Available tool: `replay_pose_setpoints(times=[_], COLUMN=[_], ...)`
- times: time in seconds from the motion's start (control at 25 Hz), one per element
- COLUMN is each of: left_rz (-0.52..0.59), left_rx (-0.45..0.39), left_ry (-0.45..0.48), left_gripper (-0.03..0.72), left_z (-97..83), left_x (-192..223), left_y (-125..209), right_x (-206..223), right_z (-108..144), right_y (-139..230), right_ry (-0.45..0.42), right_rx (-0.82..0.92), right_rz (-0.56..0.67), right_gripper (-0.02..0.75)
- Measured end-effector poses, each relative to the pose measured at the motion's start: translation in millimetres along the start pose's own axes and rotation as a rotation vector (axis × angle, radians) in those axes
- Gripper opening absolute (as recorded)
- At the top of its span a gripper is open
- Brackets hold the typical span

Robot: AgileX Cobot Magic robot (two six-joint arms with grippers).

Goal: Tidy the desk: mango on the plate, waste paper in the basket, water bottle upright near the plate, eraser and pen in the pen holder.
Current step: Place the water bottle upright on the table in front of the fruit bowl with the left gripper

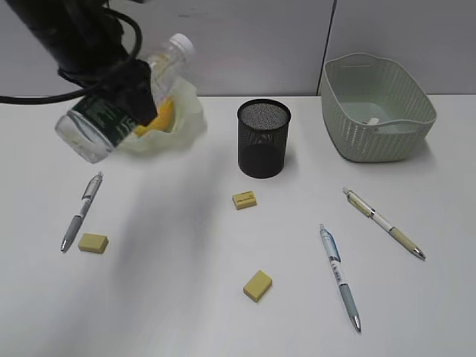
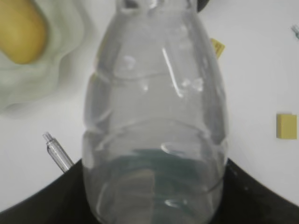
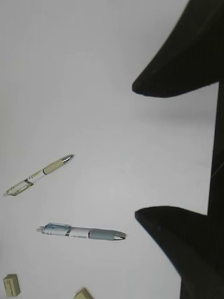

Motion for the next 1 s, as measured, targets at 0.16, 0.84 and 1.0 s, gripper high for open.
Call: replay_pose_setpoints(times=[0.16,0.84,1.0], left_rz=[-0.161,-0.869,-0.980], left_rx=[-0.081,-0.450,-0.454], left_ry=[-0.074,-0.430,-0.522], left_gripper=[0.496,0.496,0.496], left_z=[13.4,52.0,66.3], left_x=[-26.4,-61.0,-75.9], left_y=[27.0,97.4,90.1], right_x=[0.0,0.0,0.0], right_z=[0.0,0.0,0.0], right_y=[0.0,0.0,0.0], right_ry=[0.000,0.000,0.000], right_rx=[0.000,0.000,0.000], right_rz=[0.000,0.000,0.000], right_gripper=[0.568,0.568,0.568])
Point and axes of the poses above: a point on each arm's last joint axis where the gripper is mounted, x pointing out along that axis toward the gripper, z along the wrist's bending axis when the last joint is at zero, y = z × x, the point moved 8 cm from there along x, pointing out along that axis toward the gripper, and after that the axes turned 4 degrees about x, right-handed, at the moved point
